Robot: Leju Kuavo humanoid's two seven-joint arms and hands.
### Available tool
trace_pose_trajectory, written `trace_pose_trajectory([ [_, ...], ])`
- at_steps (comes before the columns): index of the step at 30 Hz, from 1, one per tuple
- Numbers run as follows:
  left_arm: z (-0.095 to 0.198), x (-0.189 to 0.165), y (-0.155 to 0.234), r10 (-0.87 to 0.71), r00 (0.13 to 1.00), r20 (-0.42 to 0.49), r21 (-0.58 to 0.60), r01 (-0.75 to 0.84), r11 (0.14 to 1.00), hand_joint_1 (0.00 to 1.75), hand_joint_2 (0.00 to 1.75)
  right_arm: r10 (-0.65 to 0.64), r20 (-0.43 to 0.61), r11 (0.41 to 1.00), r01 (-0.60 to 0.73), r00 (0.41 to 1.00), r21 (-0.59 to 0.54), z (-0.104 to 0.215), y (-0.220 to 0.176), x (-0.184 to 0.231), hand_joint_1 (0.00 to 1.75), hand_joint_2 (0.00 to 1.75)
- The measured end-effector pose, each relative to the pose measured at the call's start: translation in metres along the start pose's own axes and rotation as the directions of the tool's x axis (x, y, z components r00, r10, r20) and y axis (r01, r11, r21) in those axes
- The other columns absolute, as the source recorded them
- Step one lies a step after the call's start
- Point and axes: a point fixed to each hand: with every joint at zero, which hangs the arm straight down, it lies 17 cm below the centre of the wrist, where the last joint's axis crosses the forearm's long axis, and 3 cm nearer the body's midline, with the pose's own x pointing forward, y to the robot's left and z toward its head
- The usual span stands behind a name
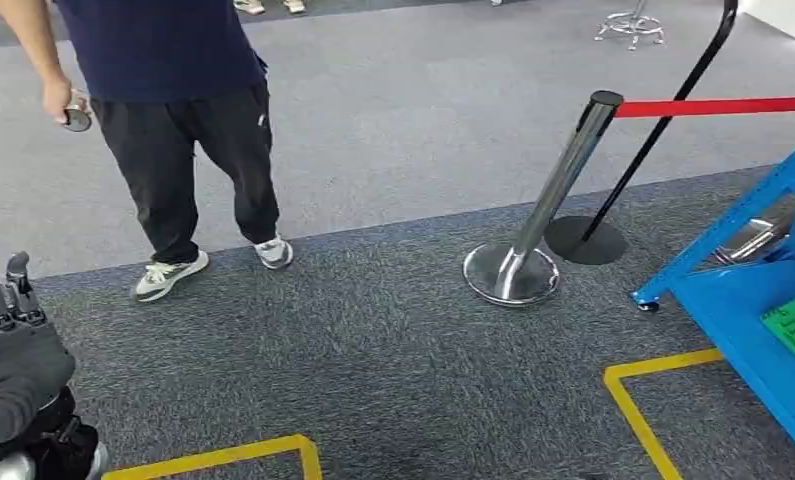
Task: Take the parts from the cabinet and place them on the table.
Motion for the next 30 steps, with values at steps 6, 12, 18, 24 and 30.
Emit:
trace_pose_trajectory([
  [6,-0.0011,0.0012,-0.0006,0.022,1.000,0.004,0.003,-0.022,1.000,0.00,0.00,0.005,-0.007,1.000,-0.005,1.000,0.005,0.0007,0.0011,-0.0040,0.00,0.00],
  [12,-0.0015,0.0016,-0.0002,0.030,1.000,0.006,0.011,-0.030,0.999,0.00,0.00,0.005,-0.010,1.000,-0.005,1.000,0.003,0.0009,0.0010,-0.0056,0.00,0.00],
  [18,-0.0026,0.0020,-0.0001,0.030,0.999,0.010,0.010,-0.030,0.999,0.00,0.00,0.006,-0.007,1.000,-0.006,1.000,0.004,0.0006,0.0013,-0.0037,0.00,0.00],
  [24,-0.0015,0.0016,0.0002,0.030,1.000,0.006,0.012,-0.030,0.999,0.00,0.00,0.005,-0.003,1.000,-0.005,1.000,0.002,0.0001,0.0006,-0.0009,0.00,0.00],
  [30,-0.0015,0.0016,0.0002,0.030,1.000,0.006,0.012,-0.030,0.999,0.00,0.00,0.005,-0.001,1.000,-0.005,1.000,0.002,-0.0001,0.0006,0.0005,0.00,0.00],
])
